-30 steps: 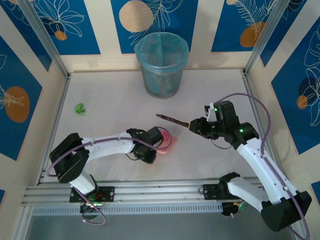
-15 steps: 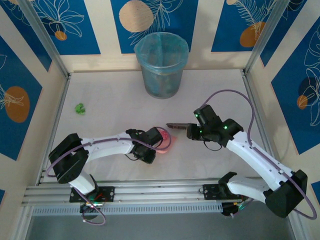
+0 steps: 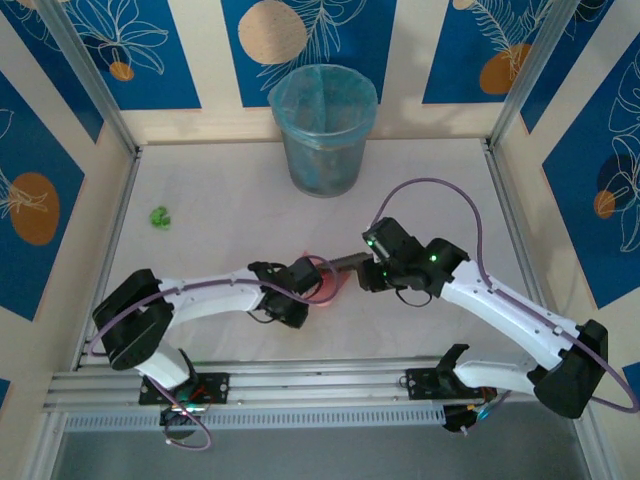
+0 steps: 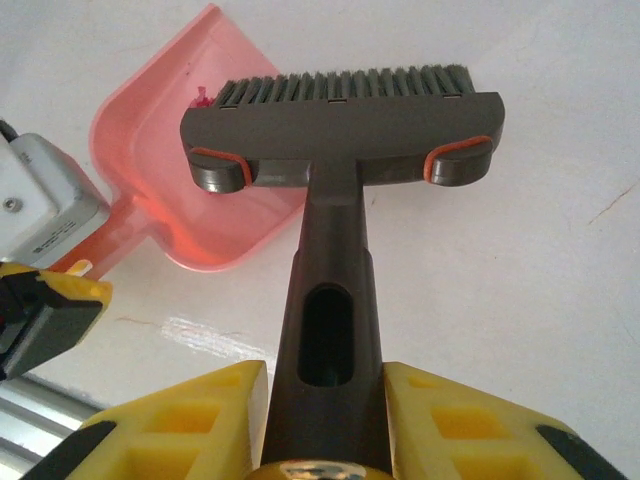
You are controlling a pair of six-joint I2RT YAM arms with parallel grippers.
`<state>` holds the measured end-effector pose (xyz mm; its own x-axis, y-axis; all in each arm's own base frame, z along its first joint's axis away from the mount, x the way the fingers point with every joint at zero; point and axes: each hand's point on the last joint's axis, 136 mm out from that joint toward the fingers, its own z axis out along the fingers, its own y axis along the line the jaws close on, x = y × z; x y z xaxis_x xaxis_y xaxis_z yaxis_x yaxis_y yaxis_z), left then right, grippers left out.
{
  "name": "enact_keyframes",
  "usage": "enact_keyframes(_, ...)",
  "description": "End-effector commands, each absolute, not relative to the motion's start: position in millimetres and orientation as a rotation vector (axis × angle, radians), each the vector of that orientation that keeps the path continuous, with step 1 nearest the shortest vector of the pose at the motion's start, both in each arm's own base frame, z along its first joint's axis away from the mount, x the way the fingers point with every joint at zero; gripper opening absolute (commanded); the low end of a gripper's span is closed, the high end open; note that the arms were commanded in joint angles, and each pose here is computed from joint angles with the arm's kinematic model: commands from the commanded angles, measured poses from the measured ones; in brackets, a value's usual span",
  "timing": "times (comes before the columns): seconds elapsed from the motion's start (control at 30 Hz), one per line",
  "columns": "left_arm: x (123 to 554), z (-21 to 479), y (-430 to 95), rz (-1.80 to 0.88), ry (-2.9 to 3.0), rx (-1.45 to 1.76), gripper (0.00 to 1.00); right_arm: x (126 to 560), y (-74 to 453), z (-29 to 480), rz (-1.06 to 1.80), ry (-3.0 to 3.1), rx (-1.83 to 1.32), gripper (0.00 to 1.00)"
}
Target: Sweep away the paper scraps from the table
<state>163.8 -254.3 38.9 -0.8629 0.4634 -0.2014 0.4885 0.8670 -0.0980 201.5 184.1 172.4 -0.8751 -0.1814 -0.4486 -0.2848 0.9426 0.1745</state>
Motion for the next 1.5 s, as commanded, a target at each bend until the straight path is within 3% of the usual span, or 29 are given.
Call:
enact_keyframes(0.0, 168.9, 47.5, -257.9, -0.268, 2.797, 0.733, 0.0, 205.6, 178.2, 196.0, 0.316, 2.572, -0.333, 0.0)
enact_keyframes(0.5, 179.5, 77.3, -245.6, -0.331, 2.593, 0.684, 0.0, 220.6, 150.5, 270.9, 0.535, 2.171, -0.026, 0.0)
enact_keyframes(0.8, 176.7, 116.5, -224.1, -0.35, 2.526, 0.594, 0.0, 249.8, 123.3, 245.9, 0.652, 2.071, 0.288, 0.0)
enact_keyframes(1.13, 177.7, 174.3, -193.3, -0.307, 2.457, 0.47, 0.0, 259.5, 144.5, 184.0, 0.769, 2.059, 0.229, 0.0)
enact_keyframes(1.47, 206.7, 232.6, -205.5, -0.285, 2.383, 0.363, 0.0, 246.2, 231.5, 181.2, 0.845, 2.052, -0.248, 0.0)
